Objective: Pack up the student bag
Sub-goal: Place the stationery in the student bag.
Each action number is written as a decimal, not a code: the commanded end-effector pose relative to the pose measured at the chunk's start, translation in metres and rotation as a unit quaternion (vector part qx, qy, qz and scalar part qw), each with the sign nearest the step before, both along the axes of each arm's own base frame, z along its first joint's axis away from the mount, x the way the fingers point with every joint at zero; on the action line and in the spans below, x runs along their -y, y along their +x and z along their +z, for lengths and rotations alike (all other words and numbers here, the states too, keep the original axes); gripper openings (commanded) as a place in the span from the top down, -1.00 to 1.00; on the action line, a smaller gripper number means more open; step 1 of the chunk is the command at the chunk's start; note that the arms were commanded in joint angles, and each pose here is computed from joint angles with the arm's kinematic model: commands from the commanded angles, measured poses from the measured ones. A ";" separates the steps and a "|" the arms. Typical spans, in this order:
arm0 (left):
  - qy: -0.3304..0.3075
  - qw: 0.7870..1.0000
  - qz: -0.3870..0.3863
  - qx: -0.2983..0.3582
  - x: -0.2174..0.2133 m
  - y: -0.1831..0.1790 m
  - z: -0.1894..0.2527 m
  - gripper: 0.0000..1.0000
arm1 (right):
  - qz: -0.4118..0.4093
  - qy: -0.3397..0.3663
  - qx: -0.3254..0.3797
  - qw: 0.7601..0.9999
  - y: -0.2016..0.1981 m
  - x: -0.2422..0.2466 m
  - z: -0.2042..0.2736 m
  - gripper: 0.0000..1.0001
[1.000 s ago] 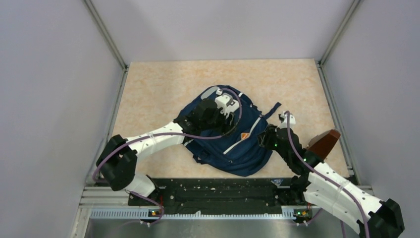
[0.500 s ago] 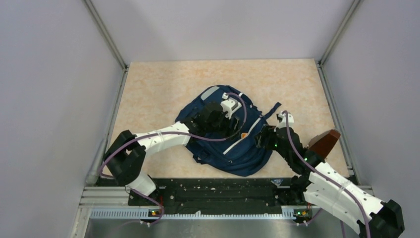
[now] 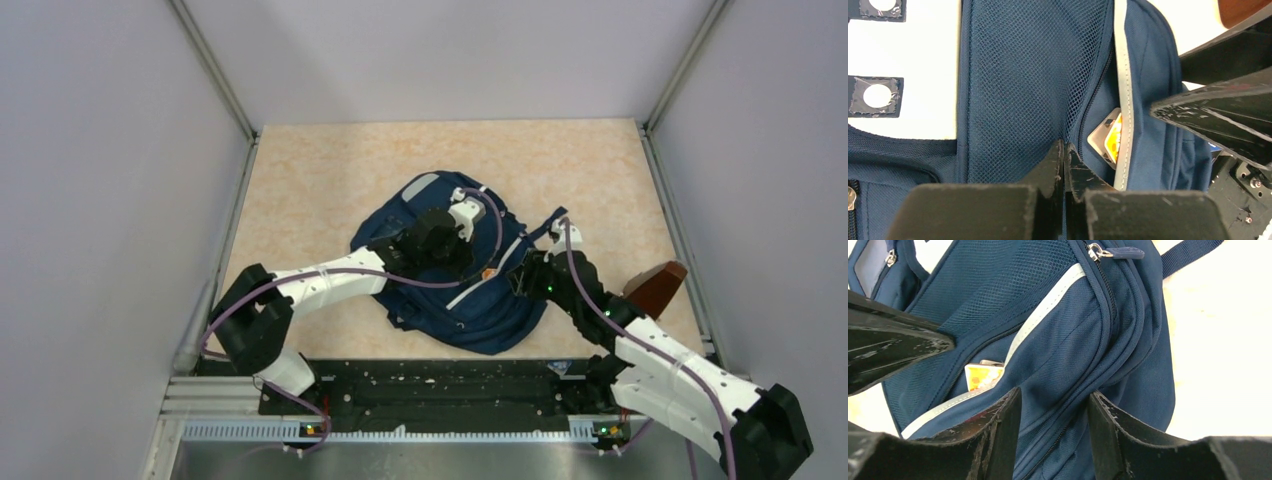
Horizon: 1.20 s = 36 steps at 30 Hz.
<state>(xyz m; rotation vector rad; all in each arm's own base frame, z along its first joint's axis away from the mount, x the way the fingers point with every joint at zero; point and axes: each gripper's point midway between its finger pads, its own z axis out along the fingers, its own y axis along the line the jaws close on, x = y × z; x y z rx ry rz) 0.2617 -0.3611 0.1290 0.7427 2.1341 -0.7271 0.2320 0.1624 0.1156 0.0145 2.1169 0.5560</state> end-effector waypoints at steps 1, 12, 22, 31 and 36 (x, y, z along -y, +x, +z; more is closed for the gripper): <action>-0.080 0.996 -0.002 0.032 0.009 -0.003 0.049 1.00 | 0.049 0.066 0.036 0.996 0.009 -0.034 0.026 0.06; -0.176 0.983 -0.046 0.010 0.025 -0.024 0.088 1.00 | 0.036 0.058 0.041 0.997 0.013 -0.035 0.016 -0.18; -0.232 0.970 -0.066 -0.022 0.032 -0.036 0.093 1.00 | 0.055 0.084 0.041 0.994 0.013 -0.050 0.017 -0.19; -0.234 0.968 -0.074 -0.046 0.035 -0.039 0.079 1.00 | 0.064 0.118 0.058 0.989 0.016 -0.082 0.020 -0.04; -0.229 0.969 -0.077 -0.053 0.034 -0.041 0.071 1.00 | 0.056 0.158 0.088 0.982 0.026 -0.092 0.042 -0.01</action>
